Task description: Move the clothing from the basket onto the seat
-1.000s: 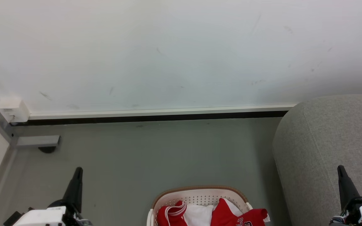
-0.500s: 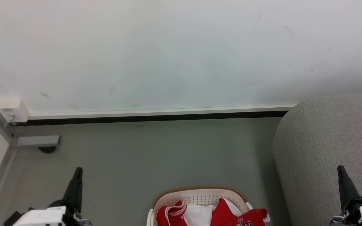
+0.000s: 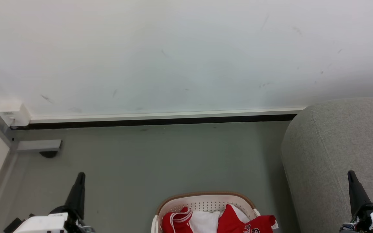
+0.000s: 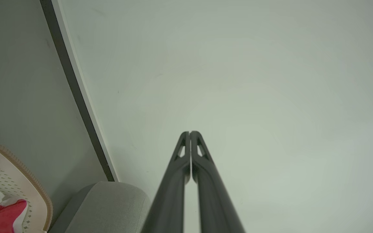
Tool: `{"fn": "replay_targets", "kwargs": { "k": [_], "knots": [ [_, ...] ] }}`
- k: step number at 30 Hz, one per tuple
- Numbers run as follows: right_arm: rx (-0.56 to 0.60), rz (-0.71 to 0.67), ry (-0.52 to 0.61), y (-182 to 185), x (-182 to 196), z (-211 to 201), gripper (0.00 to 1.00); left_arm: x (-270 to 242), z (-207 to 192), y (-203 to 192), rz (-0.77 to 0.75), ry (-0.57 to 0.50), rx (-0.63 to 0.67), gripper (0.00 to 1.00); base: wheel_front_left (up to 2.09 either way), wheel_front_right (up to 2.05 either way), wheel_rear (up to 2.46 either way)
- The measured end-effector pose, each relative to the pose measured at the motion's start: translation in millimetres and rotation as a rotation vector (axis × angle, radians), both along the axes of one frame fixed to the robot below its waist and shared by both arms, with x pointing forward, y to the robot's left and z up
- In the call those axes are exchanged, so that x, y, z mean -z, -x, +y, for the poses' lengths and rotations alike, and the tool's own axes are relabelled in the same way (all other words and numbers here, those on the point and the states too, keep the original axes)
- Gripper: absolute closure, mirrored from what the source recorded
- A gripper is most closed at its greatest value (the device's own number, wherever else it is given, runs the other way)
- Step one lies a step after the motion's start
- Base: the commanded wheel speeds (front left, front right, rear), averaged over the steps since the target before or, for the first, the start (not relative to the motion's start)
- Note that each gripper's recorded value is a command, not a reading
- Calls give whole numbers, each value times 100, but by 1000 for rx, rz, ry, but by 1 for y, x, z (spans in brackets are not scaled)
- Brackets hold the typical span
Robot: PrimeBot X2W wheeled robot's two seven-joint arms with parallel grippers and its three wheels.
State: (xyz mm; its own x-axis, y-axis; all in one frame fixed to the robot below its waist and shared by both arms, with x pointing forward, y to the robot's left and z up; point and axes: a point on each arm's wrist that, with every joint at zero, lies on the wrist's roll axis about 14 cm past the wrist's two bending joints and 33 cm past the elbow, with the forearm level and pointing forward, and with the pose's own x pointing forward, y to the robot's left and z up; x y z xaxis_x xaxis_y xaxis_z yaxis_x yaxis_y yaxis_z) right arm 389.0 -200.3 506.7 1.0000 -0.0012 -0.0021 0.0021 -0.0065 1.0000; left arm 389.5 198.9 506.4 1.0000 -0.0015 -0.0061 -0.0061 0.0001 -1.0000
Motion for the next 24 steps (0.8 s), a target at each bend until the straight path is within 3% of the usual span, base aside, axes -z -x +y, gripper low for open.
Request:
{"fn": "replay_targets", "kwargs": {
  "k": [10, 11, 17, 24],
  "knots": [
    [0, 0, 0, 0, 0, 0, 100, 0, 0, 0, 0, 0, 0, 100, 0, 0, 0],
    [0, 0, 0, 0, 0, 0, 0, 0, 0, 0, 0, 0, 0, 0, 0, 0, 0],
    [-1, 64, -16, 10, 22, 4, 0, 22, -3, 10, 67, 11, -5, 0, 0, 0, 0],
    [-6, 37, -20, 8, 14, 11, 0, 13, -6, 8, 39, -9, -13, 0, 0, 0, 0]
  ]
}}
